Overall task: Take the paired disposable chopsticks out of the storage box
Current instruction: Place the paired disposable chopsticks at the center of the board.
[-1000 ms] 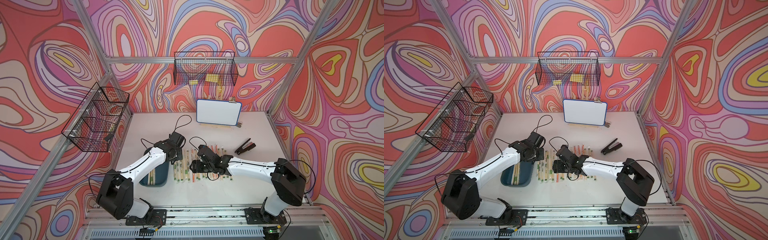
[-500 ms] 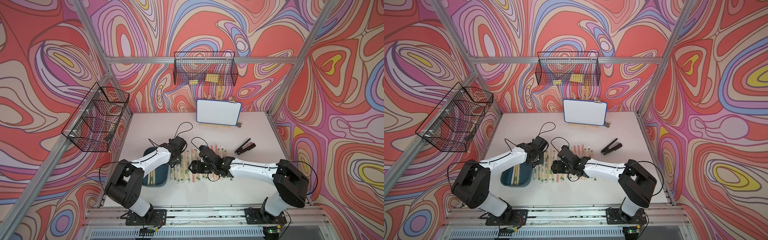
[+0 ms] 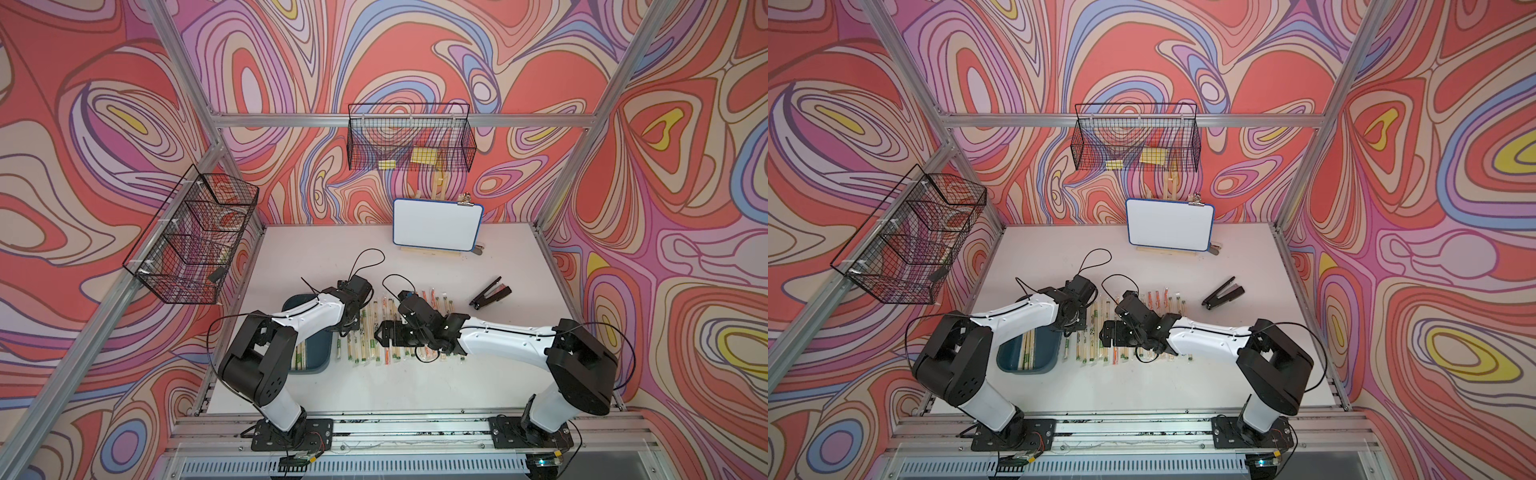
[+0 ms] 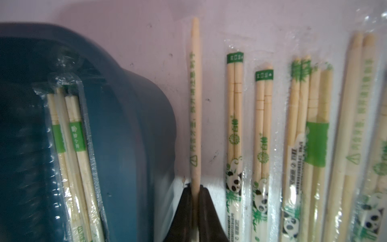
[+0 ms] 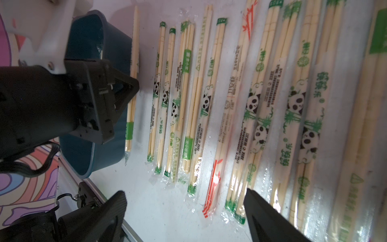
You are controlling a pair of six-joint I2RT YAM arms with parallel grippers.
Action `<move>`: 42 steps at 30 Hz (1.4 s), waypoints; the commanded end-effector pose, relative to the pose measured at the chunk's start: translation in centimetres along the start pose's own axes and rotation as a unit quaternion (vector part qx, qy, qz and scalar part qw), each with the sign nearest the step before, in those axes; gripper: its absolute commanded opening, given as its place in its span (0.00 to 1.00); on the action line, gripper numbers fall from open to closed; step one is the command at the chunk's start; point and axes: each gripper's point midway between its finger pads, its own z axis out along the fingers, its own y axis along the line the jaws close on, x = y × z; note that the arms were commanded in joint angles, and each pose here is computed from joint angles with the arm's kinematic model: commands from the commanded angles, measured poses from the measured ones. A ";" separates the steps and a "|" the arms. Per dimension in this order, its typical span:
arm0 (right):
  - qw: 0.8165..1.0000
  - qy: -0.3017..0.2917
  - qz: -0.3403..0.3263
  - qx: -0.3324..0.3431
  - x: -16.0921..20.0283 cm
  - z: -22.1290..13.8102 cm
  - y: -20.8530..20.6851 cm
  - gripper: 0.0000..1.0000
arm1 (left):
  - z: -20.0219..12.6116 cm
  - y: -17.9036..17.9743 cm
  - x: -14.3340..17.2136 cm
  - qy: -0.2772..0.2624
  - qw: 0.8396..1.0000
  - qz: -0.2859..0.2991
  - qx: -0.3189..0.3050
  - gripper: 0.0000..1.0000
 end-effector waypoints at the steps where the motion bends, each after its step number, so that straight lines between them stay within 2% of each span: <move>1: 1.000 -0.005 -0.003 -0.004 -0.2 -0.4 0.3 0.93 | 0.6 -0.5 0.1 0.007 1.000 -0.003 0.008 0.00; 3: 1.000 -0.003 -0.003 -0.002 -0.2 -0.3 0.2 0.93 | 0.6 -0.7 0.0 0.009 1.000 -0.003 0.011 0.06; 5: 1.000 -0.003 -0.004 -0.001 -0.2 -0.4 0.2 0.92 | 0.5 -0.7 -0.1 0.009 1.000 -0.004 0.009 0.20; 12: 1.000 -0.002 -0.004 -0.002 -0.1 -0.3 0.2 0.92 | -1.8 -0.4 -1.4 -0.022 0.999 -0.019 0.027 0.40; 18: 1.000 -0.002 -0.004 -0.005 -0.1 -0.3 0.3 0.91 | -4.5 0.5 -2.6 -0.052 0.997 -0.044 0.041 0.41; 24: 1.000 -0.001 -0.005 -0.005 -0.1 -0.3 0.3 0.90 | -6.3 4.2 -2.9 -0.070 0.990 -0.118 0.043 0.43; 29: 1.000 -0.001 -0.006 -0.008 -0.2 -0.2 0.5 0.90 | -5.5 8.8 -1.4 -0.059 0.979 -0.194 0.028 0.42; 33: 1.000 0.000 -0.008 -0.012 -0.2 -0.1 0.6 0.90 | -4.3 11.4 0.1 -0.041 0.975 -0.220 0.002 0.41; 42: 1.000 -0.002 -0.016 -0.018 -0.4 0.0 1.0 0.89 | -1.3 12.4 2.1 0.015 0.965 -0.261 -0.004 0.40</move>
